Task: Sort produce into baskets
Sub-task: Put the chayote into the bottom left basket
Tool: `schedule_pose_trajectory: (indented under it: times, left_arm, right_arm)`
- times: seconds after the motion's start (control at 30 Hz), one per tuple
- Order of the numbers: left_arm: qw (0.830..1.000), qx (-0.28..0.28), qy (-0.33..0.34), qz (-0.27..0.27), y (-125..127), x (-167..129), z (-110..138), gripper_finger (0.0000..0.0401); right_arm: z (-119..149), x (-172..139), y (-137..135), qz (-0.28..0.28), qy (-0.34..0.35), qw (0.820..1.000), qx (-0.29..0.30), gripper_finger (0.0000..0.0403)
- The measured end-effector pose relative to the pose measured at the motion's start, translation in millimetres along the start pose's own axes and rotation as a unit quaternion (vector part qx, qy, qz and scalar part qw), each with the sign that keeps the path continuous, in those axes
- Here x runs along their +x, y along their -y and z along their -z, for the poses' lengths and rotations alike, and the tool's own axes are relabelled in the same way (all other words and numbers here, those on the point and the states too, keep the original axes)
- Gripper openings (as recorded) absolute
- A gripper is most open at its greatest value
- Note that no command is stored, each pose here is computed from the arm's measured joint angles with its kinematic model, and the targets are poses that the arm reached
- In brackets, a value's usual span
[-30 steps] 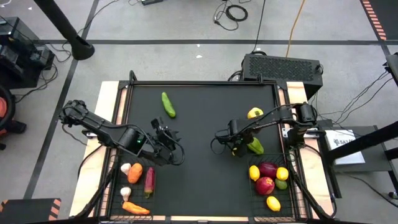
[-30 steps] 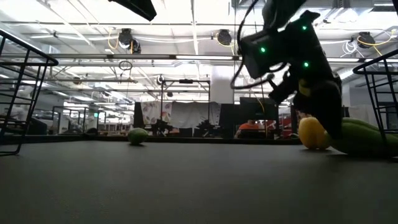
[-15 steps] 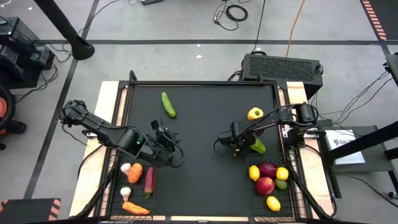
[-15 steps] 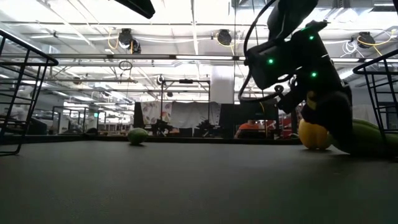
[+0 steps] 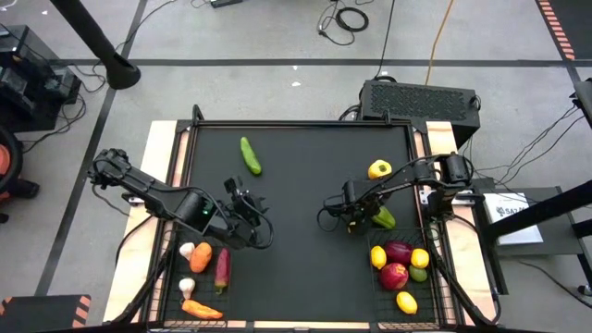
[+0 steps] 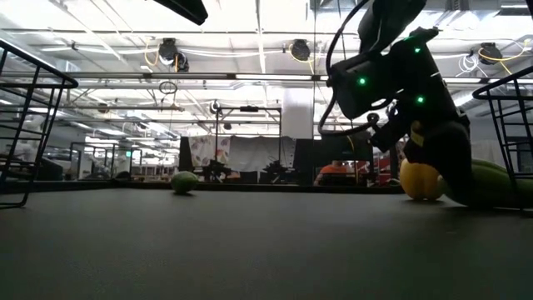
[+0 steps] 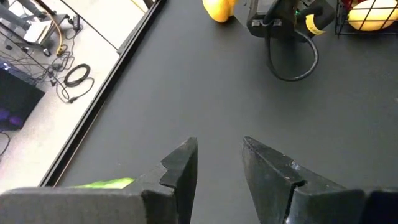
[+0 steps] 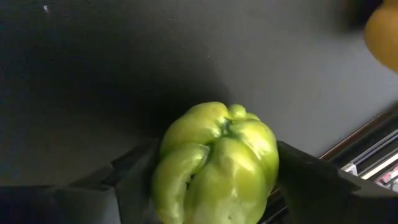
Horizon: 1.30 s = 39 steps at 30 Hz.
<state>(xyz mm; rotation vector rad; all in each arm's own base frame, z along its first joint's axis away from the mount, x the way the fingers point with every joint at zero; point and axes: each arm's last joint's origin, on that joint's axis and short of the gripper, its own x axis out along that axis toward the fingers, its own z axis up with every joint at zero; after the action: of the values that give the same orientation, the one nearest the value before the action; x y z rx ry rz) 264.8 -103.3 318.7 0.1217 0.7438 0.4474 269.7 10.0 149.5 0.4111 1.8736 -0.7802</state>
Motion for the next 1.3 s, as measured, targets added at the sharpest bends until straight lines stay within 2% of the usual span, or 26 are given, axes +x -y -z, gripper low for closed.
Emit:
schedule_pose_trajectory:
  times: [0.17, 0.37, 0.47, 0.57, 0.7, 0.9, 1.03, 1.2, 1.3]
  left_arm:
    - [1.0, 0.0, 0.001, -0.001, -0.1, 0.0, 0.0, 0.0132]
    - [1.0, 0.0, 0.001, -0.002, -0.1, 0.0, -0.1, 0.0132]
    - [1.0, 0.0, 0.001, -0.002, -0.1, 0.0, -0.1, 0.0132]
    - [1.0, -0.008, 0.006, 0.003, -1.4, -4.5, -0.3, 0.0132]
    - [0.999, -0.032, 0.007, 0.012, -5.0, -17.5, 3.5, 0.0132]
    - [0.998, -0.067, 0.01, -0.02, -21.8, -47.9, 19.0, 0.0132]
    - [0.994, -0.089, 0.043, -0.052, -39.2, -68.7, 27.1, 0.0132]
    - [0.99, -0.112, 0.064, -0.048, -52.6, -82.4, 30.1, 0.0132]
    - [0.989, -0.114, 0.072, -0.053, -55.1, -84.0, 29.9, 0.0132]
  right_arm:
    - [-3.2, -3.5, -2.7, -0.012, 0.017, 1.0, -0.016, 0.0272]
    - [-15.0, -23.7, -12.3, -0.063, 0.075, 0.994, -0.05, 0.0283]
    - [-25.3, -45.7, -21.1, -0.11, 0.137, 0.981, -0.08, 0.0284]
    - [-35.9, -75.0, -29.7, -0.159, 0.216, 0.956, -0.121, 0.0285]
    - [-45.7, -121.4, -40.0, -0.219, 0.338, 0.899, -0.173, 0.0285]
    - [-46.5, -178.2, -56.5, -0.295, 0.503, 0.787, -0.202, 0.0286]
    - [-40.8, -197.2, -67.5, -0.337, 0.569, 0.724, -0.198, 0.0286]
    - [-35.8, -211.4, -91.7, -0.4, 0.627, 0.645, -0.176, 0.0286]
    - [-34.6, -212.6, -118.5, -0.447, 0.661, 0.58, -0.166, 0.0286]
